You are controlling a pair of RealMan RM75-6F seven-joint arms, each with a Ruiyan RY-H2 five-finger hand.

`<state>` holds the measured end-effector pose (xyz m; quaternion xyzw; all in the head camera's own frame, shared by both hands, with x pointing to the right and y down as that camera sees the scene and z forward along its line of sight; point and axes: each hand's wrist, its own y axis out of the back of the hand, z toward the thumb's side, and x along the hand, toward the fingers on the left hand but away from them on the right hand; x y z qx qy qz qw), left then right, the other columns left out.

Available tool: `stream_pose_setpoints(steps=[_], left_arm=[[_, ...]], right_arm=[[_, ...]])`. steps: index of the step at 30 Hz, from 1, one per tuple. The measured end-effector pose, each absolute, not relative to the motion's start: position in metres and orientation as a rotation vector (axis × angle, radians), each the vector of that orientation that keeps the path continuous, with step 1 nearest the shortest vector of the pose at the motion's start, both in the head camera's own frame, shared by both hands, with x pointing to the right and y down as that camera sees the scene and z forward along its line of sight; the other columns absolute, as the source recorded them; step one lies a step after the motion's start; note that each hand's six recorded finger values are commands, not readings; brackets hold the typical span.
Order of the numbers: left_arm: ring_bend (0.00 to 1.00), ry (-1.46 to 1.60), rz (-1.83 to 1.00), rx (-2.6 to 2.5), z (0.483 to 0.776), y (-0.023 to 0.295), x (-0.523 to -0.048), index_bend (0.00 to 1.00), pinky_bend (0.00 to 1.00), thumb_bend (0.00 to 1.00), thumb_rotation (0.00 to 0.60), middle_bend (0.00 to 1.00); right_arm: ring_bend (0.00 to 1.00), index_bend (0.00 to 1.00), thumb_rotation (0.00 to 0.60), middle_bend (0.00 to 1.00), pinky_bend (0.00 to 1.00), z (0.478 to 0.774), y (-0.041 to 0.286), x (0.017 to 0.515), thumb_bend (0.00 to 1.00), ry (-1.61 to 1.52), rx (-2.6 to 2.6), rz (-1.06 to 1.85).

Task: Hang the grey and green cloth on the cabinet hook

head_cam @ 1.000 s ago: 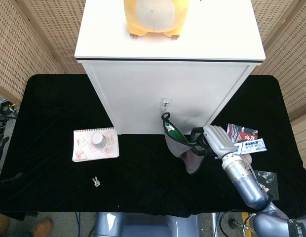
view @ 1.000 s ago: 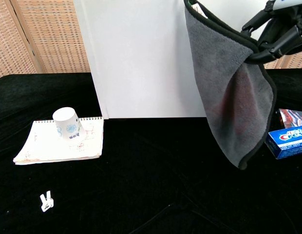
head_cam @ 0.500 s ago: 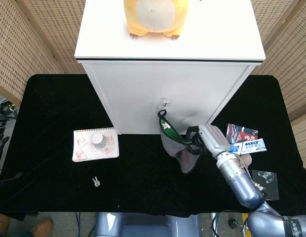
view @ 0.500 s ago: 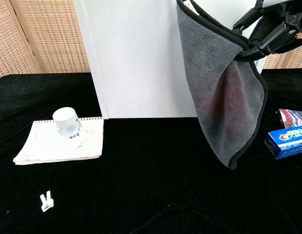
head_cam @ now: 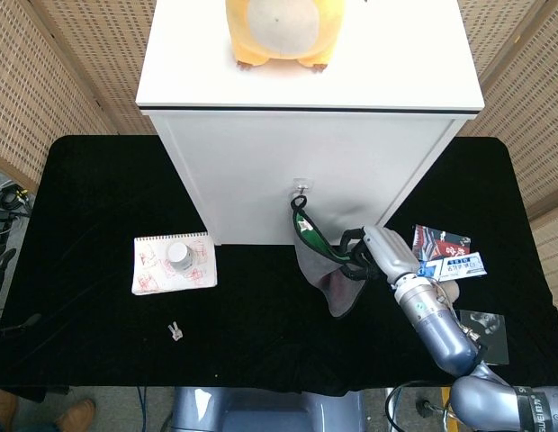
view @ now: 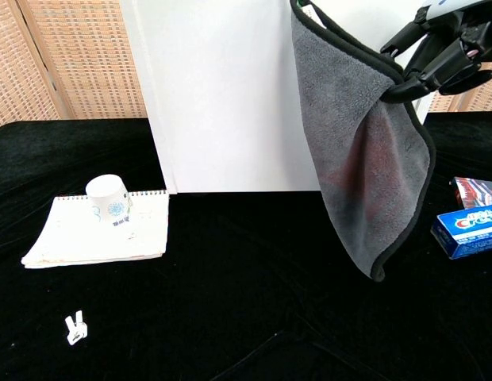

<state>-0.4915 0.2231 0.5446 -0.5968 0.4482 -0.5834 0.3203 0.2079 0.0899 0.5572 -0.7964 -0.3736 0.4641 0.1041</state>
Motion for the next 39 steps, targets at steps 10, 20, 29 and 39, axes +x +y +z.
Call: stream_pose_setpoints(steps=[10, 20, 29, 39], left_arm=[[0.00, 1.176, -1.534, -1.568, 0.545, 0.223, -0.491, 0.00, 0.00, 0.00, 0.600, 0.00], [0.00, 1.178, -1.534, -1.567, 0.545, 0.223, -0.492, 0.00, 0.00, 0.00, 0.600, 0.00], [0.00, 1.179, -1.533, -1.570, 0.544, 0.223, -0.492, 0.00, 0.00, 0.00, 0.600, 0.00], [0.00, 1.192, -1.522, -1.571, 0.541, 0.224, -0.493, 0.00, 0.00, 0.00, 0.600, 0.00]], right_arm=[[1.00, 0.84, 0.600, 1.00, 1.00, 0.562, 0.092, 0.212, 0.72, -1.077, -2.346, 1.413], [1.00, 0.71, 0.600, 1.00, 1.00, 0.567, 0.094, 0.216, 0.61, -1.056, -2.326, 1.475], [1.00, 0.27, 0.600, 1.00, 1.00, 0.564, 0.095, 0.215, 0.00, -1.050, -2.345, 1.421], [1.00, 0.32, 0.600, 1.00, 1.00, 0.552, 0.103, 0.239, 0.00, -1.042, -2.284, 1.393]])
